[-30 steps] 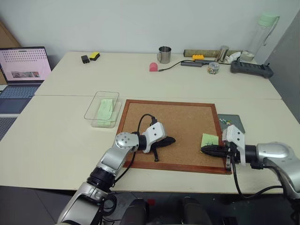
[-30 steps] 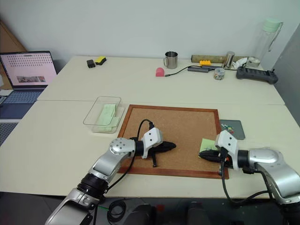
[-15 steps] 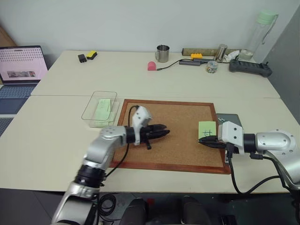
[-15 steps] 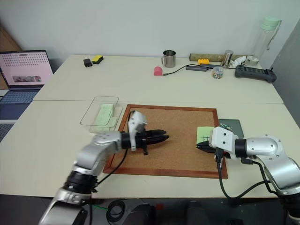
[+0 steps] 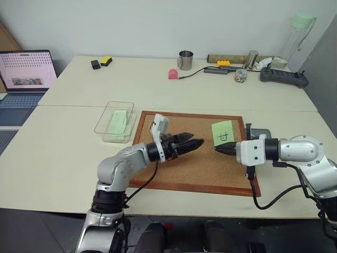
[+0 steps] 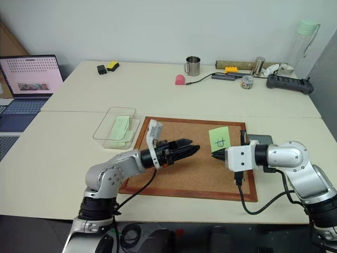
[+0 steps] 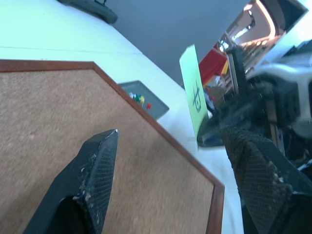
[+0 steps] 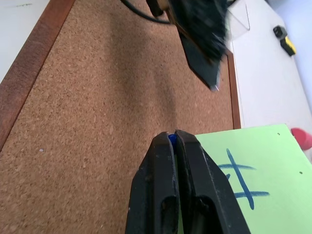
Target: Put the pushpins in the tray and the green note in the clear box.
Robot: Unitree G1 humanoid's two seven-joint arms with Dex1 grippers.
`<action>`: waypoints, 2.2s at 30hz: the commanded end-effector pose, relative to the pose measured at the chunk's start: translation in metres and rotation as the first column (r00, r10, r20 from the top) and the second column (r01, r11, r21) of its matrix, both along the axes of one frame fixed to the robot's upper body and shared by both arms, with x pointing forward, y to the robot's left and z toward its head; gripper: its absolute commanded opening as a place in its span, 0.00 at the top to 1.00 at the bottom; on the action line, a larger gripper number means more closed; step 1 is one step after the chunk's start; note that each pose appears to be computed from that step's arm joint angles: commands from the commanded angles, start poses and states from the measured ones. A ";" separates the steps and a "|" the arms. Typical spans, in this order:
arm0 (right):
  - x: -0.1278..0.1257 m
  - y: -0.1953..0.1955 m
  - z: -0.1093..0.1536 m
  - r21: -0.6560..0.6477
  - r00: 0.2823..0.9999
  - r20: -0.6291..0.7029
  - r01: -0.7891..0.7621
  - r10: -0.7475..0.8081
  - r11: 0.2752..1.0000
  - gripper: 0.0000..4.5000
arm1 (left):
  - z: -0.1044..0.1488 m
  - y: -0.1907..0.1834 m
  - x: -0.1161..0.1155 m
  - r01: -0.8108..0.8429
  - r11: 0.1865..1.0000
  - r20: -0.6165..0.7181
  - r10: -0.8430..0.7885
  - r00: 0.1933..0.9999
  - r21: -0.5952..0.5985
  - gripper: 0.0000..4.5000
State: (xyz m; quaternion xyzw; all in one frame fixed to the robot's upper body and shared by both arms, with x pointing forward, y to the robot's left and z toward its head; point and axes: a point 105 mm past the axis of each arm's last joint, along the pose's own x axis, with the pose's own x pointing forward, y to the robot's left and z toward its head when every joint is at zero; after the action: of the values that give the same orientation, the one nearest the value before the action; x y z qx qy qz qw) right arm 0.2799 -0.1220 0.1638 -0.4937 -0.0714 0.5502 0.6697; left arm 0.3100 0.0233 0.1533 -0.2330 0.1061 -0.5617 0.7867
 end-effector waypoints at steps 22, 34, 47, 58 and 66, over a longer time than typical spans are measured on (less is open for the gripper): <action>-0.006 0.015 0.002 -0.011 0.992 0.074 -0.101 0.101 0.995 1.00 | 0.004 -0.029 -0.003 0.101 0.995 0.033 -0.101 0.994 -0.021 0.99; -0.002 0.017 0.011 0.018 0.985 0.142 -0.099 0.095 0.995 1.00 | -0.003 -0.022 0.010 0.016 1.000 0.052 -0.017 0.999 0.019 0.99; 0.003 -0.037 0.041 0.274 0.963 0.087 0.223 -0.255 0.936 1.00 | -0.010 -0.021 0.037 -0.138 0.988 0.087 0.132 0.987 0.069 0.99; 0.021 -0.123 0.010 0.372 0.694 -0.278 0.715 -0.664 0.592 1.00 | 0.025 -0.001 0.026 -0.165 0.986 0.166 0.164 0.973 -0.004 0.99; 0.041 -0.149 -0.025 0.318 0.487 -0.485 0.872 -0.726 0.373 1.00 | 0.036 0.001 0.021 -0.169 0.986 0.222 0.165 0.961 0.002 0.99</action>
State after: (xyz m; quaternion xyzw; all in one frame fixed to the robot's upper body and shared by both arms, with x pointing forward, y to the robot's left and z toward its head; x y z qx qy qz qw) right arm 0.3171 -0.2703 0.1354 -0.1946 0.1258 0.1761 0.9567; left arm 0.3360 0.0268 0.1735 -0.1765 0.0331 -0.5051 0.8442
